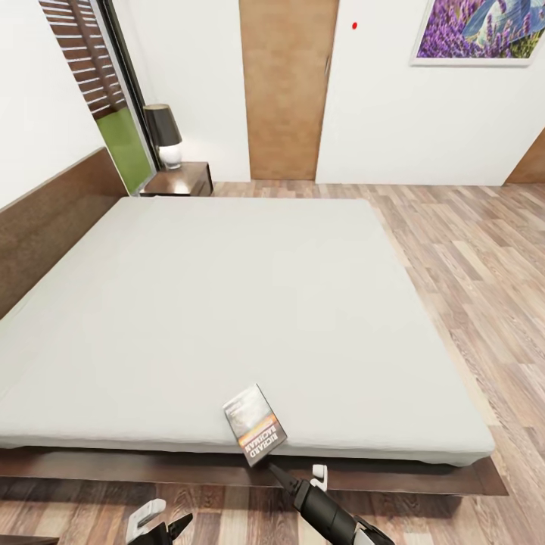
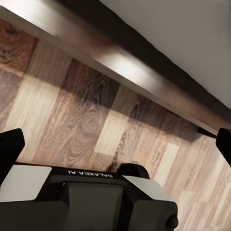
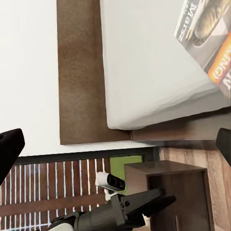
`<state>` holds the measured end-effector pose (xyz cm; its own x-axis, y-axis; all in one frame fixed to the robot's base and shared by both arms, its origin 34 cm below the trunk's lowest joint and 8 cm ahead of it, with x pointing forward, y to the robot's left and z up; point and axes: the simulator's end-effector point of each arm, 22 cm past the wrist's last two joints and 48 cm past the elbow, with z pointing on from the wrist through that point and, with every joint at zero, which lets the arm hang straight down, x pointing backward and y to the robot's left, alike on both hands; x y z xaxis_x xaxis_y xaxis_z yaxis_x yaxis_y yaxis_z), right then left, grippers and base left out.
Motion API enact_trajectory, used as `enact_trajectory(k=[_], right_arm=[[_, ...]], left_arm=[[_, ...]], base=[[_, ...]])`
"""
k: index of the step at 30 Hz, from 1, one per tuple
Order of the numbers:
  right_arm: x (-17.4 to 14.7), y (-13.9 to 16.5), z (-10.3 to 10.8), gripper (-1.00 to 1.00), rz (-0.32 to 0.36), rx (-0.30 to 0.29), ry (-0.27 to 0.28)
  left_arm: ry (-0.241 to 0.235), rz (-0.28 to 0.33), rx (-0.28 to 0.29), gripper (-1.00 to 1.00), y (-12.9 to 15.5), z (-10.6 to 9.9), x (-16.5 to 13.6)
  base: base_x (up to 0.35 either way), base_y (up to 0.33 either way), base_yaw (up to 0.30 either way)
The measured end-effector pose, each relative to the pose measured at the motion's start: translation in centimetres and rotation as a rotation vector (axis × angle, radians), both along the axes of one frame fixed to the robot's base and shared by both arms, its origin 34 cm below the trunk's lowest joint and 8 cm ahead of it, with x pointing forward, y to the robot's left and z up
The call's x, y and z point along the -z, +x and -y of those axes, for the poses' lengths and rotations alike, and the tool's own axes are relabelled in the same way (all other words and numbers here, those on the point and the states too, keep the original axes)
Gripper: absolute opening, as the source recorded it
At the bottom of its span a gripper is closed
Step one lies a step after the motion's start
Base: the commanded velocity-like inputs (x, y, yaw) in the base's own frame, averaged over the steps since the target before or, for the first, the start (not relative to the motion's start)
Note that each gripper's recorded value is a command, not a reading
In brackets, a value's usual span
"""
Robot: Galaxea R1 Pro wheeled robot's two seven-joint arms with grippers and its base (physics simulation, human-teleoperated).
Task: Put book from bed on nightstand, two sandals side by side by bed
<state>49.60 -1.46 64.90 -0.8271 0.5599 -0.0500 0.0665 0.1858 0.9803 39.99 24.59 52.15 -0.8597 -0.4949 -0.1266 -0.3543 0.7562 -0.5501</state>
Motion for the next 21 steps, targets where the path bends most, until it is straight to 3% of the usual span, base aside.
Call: enact_trajectory(k=[5,7,21], right_arm=[[-2.1,0.1,-0.4,1.00,0.071,-0.007,0.108],[-2.3,0.1,-0.5,1.00,0.083,-0.008,0.127],[-0.5,0.2,-0.5,1.00,0.092,-0.008,0.138]], left_arm=[[0.000,0.000,0.000,1.00,0.0,0.0,0.7],[0.000,0.000,0.000,1.00,0.1,0.0,1.0],[-0.001,0.001,0.000,1.00,0.1,0.1,3.2]], base=[[0.000,0.000,0.000],[0.000,0.000,0.000],[0.000,0.000,0.000]])
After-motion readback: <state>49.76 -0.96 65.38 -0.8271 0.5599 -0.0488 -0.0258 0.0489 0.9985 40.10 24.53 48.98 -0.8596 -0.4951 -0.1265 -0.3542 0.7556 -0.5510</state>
